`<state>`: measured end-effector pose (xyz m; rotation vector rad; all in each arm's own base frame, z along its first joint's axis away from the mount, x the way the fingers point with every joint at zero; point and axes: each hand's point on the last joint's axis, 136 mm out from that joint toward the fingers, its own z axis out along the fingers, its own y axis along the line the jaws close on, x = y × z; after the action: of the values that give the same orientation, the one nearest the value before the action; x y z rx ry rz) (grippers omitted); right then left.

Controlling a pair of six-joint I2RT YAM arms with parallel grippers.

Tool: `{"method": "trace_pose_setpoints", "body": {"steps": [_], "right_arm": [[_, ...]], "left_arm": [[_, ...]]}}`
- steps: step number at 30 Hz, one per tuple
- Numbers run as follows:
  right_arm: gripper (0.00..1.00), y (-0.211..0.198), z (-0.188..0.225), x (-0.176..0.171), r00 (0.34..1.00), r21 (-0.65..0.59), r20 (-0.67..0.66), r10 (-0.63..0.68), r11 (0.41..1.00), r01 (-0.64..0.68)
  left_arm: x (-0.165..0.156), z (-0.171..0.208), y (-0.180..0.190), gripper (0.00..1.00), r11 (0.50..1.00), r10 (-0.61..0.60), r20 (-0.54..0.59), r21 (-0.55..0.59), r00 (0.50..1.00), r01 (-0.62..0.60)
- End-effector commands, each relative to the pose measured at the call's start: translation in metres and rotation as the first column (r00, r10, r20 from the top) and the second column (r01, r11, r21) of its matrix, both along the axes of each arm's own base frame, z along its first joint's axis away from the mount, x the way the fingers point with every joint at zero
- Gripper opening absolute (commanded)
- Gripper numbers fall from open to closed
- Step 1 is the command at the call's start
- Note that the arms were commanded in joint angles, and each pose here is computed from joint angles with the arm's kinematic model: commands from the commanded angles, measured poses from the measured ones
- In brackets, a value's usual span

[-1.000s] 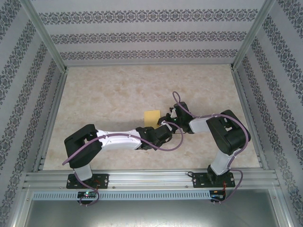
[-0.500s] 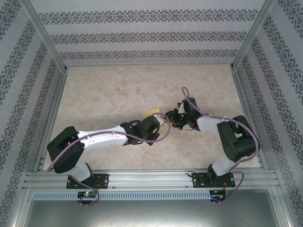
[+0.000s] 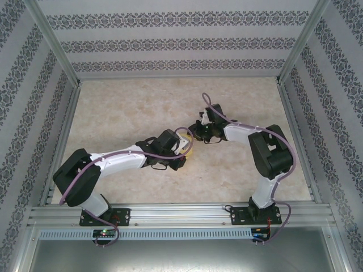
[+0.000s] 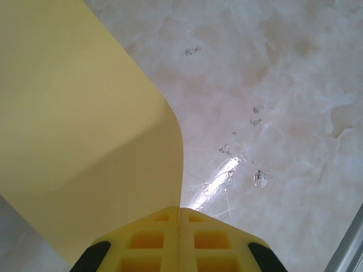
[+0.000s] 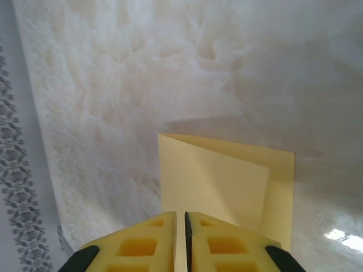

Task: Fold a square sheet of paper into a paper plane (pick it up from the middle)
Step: Third fold the triangle at the center of the table.

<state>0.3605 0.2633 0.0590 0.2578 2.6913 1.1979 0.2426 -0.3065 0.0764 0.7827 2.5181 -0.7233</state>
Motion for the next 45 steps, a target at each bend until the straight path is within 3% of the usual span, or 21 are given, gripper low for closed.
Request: {"method": "trace_pose_setpoints", "body": {"steps": [1,14,26,45], "right_arm": [[0.14,0.009,-0.009,-0.008,0.997,-0.055,-0.02,0.077,0.995,-0.078],[0.12,-0.004,-0.056,-0.026,0.976,-0.259,-0.121,0.181,0.943,-0.207],[0.12,-0.001,-0.055,-0.028,0.972,-0.255,-0.11,0.207,0.939,-0.229],[0.14,0.003,-0.054,-0.031,0.972,-0.251,-0.112,0.206,0.941,-0.229]], "left_arm": [[0.004,0.006,-0.002,0.0,0.998,0.006,-0.018,-0.061,1.0,-0.007],[0.024,-0.005,0.013,0.0,0.993,0.08,-0.131,-0.081,0.988,-0.091],[0.045,-0.022,0.023,0.0,0.988,0.141,-0.174,-0.029,0.975,-0.148],[0.046,-0.039,0.027,0.01,0.986,0.167,-0.196,0.006,0.966,-0.169]]}}
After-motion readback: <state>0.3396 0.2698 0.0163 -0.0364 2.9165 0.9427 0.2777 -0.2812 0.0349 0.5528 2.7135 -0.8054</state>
